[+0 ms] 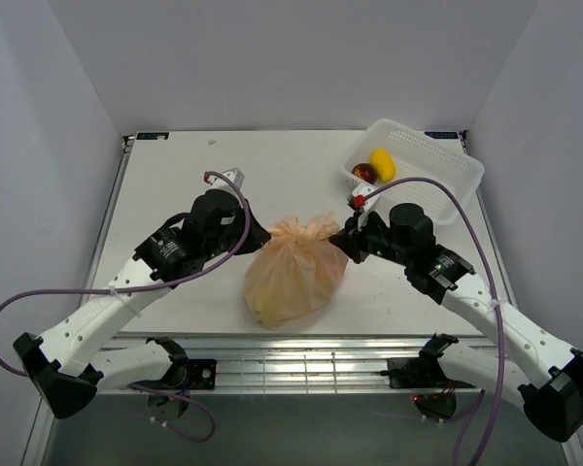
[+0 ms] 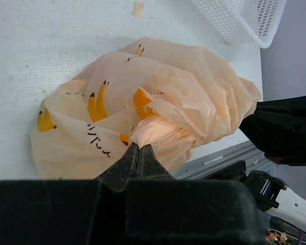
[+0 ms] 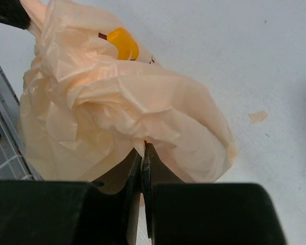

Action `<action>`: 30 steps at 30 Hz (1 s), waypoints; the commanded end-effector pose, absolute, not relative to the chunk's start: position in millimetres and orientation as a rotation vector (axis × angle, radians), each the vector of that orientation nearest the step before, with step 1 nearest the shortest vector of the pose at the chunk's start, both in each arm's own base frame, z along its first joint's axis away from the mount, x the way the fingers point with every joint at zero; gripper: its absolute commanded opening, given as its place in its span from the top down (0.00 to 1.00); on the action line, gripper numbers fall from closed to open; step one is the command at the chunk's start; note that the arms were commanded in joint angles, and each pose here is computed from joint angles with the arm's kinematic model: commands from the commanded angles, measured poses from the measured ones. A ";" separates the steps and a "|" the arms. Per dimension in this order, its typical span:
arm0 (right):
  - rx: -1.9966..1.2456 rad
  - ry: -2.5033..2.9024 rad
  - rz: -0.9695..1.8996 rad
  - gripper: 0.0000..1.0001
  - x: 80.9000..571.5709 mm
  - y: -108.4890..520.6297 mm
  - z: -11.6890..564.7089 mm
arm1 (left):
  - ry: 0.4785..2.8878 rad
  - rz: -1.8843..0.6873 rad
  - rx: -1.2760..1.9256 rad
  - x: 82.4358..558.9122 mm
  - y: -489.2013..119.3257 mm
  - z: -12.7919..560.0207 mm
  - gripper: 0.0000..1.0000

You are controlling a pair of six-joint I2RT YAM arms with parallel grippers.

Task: Place the fruits into the plastic bag
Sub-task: Tie the plastic bag at the center of the board.

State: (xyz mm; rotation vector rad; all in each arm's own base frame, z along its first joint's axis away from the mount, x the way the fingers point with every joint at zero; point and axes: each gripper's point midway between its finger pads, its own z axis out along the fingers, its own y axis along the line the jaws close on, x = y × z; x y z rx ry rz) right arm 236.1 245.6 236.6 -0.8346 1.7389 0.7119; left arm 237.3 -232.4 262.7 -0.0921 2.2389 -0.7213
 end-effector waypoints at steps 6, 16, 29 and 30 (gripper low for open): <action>-0.762 2.012 0.579 0.92 231.8 212.0 183.2 | 2.245 -0.493 -0.213 237.3 -185.0 266.3 1.00; -0.638 2.217 0.291 0.92 240.4 168.2 138.3 | 2.294 -0.310 -0.338 249.3 -167.5 229.6 1.00; -0.372 2.305 -0.245 0.92 266.8 96.6 131.1 | 2.337 -0.135 -0.483 280.3 -139.4 184.1 1.00; -0.364 2.304 -0.251 0.92 268.7 96.4 131.6 | 2.331 -0.123 -0.489 282.2 -135.7 184.9 1.00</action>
